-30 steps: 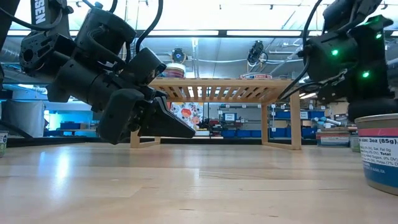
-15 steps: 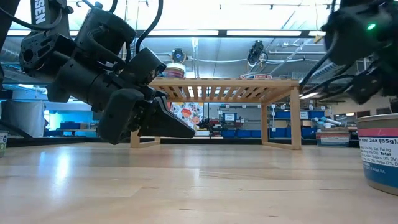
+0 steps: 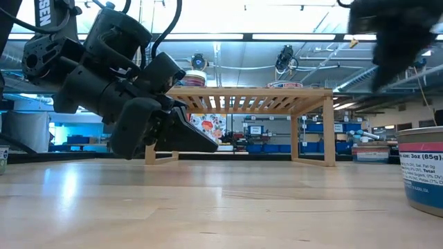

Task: Stack canned seafood by type on shelf
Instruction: Stack the blue pink tuna can on top of the blue pink tuna can on the shelf

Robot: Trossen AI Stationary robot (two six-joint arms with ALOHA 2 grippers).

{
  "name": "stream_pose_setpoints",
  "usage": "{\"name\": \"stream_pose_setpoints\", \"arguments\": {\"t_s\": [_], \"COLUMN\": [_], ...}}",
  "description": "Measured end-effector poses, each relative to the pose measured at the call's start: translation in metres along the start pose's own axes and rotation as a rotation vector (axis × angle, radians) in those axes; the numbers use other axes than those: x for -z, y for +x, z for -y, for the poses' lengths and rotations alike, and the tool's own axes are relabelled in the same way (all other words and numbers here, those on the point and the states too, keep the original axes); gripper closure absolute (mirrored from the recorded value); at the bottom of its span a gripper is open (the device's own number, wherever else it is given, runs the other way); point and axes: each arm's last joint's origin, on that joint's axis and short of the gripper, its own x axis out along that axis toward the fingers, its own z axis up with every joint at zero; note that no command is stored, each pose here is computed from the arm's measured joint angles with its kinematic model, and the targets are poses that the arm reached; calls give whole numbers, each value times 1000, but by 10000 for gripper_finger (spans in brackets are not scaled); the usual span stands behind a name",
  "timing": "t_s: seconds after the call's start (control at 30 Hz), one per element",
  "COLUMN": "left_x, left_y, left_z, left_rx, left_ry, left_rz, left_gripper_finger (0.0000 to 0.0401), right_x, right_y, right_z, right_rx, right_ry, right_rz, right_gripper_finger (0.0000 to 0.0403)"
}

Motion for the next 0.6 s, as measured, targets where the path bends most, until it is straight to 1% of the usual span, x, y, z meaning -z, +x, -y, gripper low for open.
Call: {"name": "stream_pose_setpoints", "arguments": {"t_s": [0.13,0.27,0.4,0.6], "left_x": [0,0,0,0], "left_y": [0,0,0,0], "left_z": [0,0,0,0], "left_rx": [0,0,0,0], "left_ry": [-13,-13,-14,-15], "left_rz": [0,0,0,1], "left_gripper_finger": [396,396,396,396], "right_x": [-19,-33,-41,-46], "right_y": [-14,-26,-32,-32], "right_z": [37,77,110,147], "right_rx": [111,202,312,467], "right_ry": [201,341,409,456], "right_rz": [147,246,282,245], "right_gripper_finger": [402,402,402,402]}}
